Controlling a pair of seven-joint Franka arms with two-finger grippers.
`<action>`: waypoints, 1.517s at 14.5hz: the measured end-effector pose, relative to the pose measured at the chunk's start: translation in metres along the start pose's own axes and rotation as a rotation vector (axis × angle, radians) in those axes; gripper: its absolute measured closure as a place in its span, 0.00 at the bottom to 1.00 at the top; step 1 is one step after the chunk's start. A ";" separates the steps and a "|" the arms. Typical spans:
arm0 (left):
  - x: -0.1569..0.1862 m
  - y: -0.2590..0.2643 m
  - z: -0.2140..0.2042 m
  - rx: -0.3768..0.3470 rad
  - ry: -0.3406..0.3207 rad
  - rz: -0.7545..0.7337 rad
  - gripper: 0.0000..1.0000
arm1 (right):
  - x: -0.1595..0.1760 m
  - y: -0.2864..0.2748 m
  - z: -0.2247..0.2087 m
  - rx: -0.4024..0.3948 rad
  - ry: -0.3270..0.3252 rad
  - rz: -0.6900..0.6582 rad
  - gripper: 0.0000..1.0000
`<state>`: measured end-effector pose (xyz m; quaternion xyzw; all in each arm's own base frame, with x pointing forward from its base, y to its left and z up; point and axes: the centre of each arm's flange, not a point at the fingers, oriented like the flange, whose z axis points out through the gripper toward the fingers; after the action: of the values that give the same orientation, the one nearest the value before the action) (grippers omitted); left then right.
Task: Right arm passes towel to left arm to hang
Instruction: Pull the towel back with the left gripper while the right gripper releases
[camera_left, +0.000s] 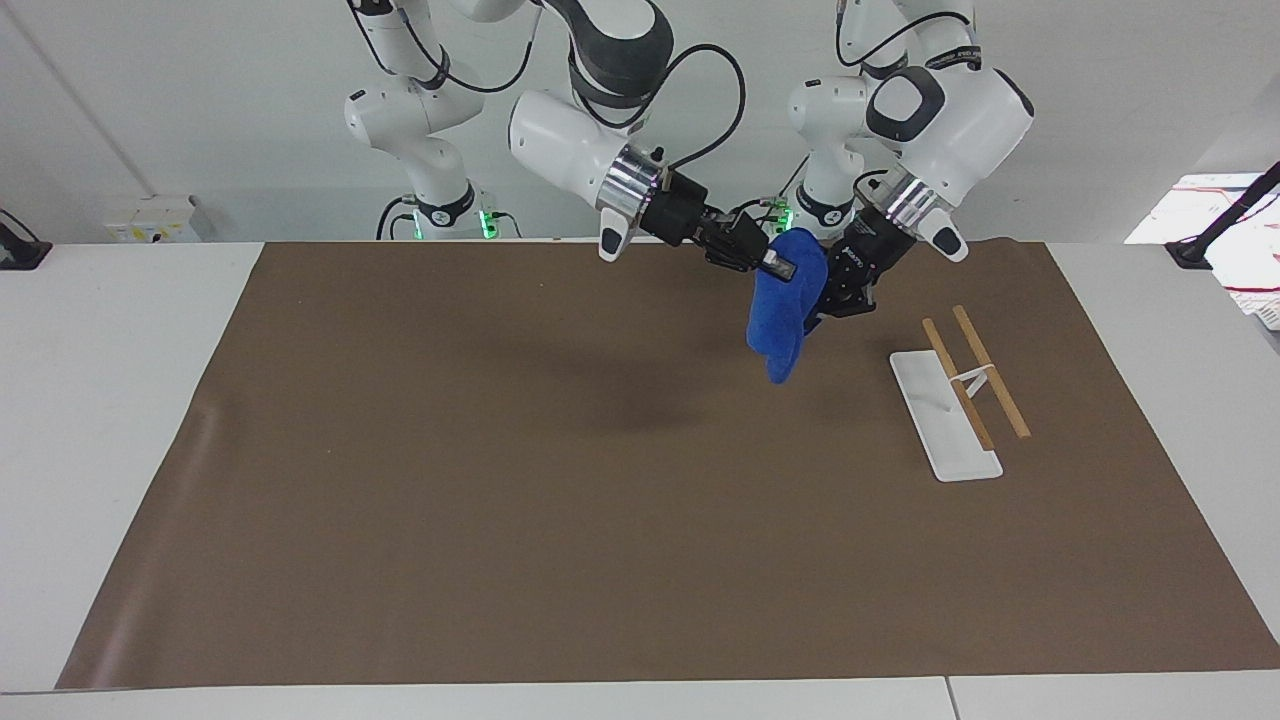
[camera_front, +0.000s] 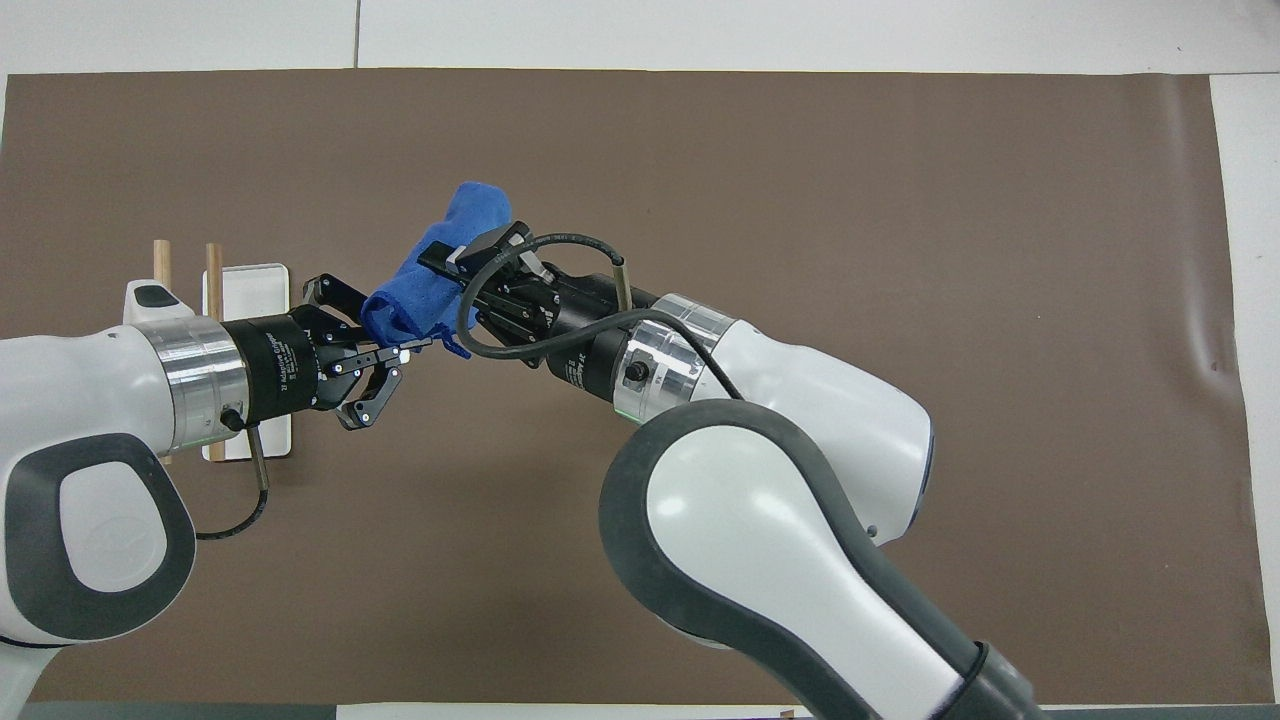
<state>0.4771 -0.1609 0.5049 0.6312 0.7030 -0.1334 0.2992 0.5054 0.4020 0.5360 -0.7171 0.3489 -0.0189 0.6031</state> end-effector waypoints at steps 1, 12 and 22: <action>0.000 0.002 -0.003 -0.007 0.002 0.007 0.96 | 0.000 0.000 0.000 0.000 0.000 0.000 0.95; -0.014 0.027 -0.040 -0.079 0.280 0.301 0.96 | 0.066 0.004 -0.022 -0.162 0.173 -0.487 0.00; 0.022 0.045 -0.072 0.036 0.535 0.742 0.96 | 0.220 0.005 -0.143 -0.864 -0.030 -1.024 0.00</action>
<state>0.5024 -0.0947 0.5570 0.8577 0.4795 0.1381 0.1237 0.6054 0.1652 0.4843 -0.9693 -0.0675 -0.1513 0.1816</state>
